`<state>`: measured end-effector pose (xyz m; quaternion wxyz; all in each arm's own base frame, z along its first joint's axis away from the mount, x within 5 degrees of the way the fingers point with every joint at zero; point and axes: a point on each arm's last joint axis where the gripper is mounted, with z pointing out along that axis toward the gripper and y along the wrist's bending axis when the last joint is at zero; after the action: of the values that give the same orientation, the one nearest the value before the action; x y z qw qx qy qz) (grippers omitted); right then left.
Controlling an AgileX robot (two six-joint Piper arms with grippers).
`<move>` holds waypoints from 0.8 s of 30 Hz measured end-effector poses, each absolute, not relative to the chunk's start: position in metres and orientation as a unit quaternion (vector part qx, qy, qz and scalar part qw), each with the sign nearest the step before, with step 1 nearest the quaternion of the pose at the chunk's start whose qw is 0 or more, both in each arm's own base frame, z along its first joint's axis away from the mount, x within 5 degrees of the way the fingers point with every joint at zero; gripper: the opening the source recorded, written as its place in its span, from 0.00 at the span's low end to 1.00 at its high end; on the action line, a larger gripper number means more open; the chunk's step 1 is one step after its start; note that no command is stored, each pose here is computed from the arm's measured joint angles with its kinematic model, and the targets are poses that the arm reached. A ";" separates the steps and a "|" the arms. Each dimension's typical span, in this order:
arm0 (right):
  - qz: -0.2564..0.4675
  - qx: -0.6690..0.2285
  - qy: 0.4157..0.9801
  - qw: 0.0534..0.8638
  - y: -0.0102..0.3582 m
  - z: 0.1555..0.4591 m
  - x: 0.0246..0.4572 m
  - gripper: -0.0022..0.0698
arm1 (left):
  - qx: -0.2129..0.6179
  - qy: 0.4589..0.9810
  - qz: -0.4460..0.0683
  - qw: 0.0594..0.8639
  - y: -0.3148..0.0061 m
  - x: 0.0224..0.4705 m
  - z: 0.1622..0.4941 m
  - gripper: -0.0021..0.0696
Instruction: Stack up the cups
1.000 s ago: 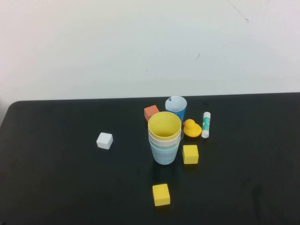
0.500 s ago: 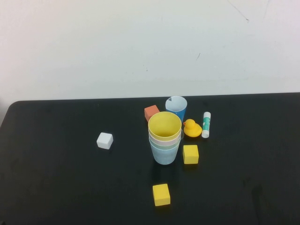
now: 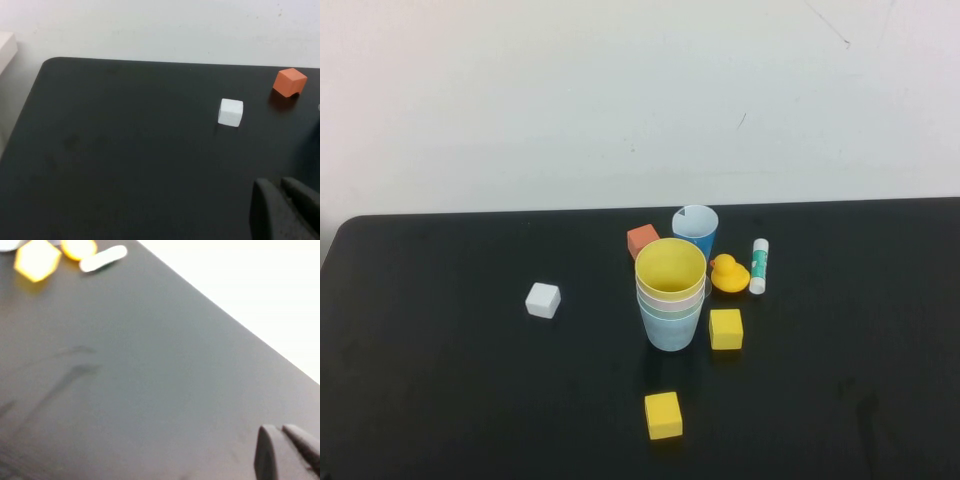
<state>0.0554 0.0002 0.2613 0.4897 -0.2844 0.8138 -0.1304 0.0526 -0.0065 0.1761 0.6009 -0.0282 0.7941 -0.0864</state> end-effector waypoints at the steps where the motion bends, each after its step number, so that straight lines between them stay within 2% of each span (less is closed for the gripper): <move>1: -0.136 -0.278 0.812 0.495 -0.001 0.262 0.053 0.03 | -0.028 0.794 -0.086 0.601 -0.006 0.053 0.176 0.03; 7: -0.175 -0.213 0.800 0.533 -0.008 0.258 0.048 0.03 | -0.028 0.794 -0.085 0.601 -0.006 0.053 0.176 0.03; 14: -0.161 -0.123 0.774 0.599 -0.008 0.205 0.055 0.03 | -0.028 0.794 -0.085 0.601 -0.006 0.053 0.176 0.03; 18: -0.163 -0.108 0.781 0.593 -0.009 0.178 0.054 0.03 | -0.028 0.794 -0.085 0.601 -0.006 0.053 0.176 0.03; 24: -0.161 -0.097 0.804 0.564 -0.011 0.170 0.051 0.03 | -0.028 0.794 -0.085 0.601 -0.006 0.053 0.176 0.03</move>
<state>0.0510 -0.0111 0.1702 0.5641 -0.0972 0.8039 -0.1613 0.0526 -0.0064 0.1760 0.6008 -0.0280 0.7944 -0.0853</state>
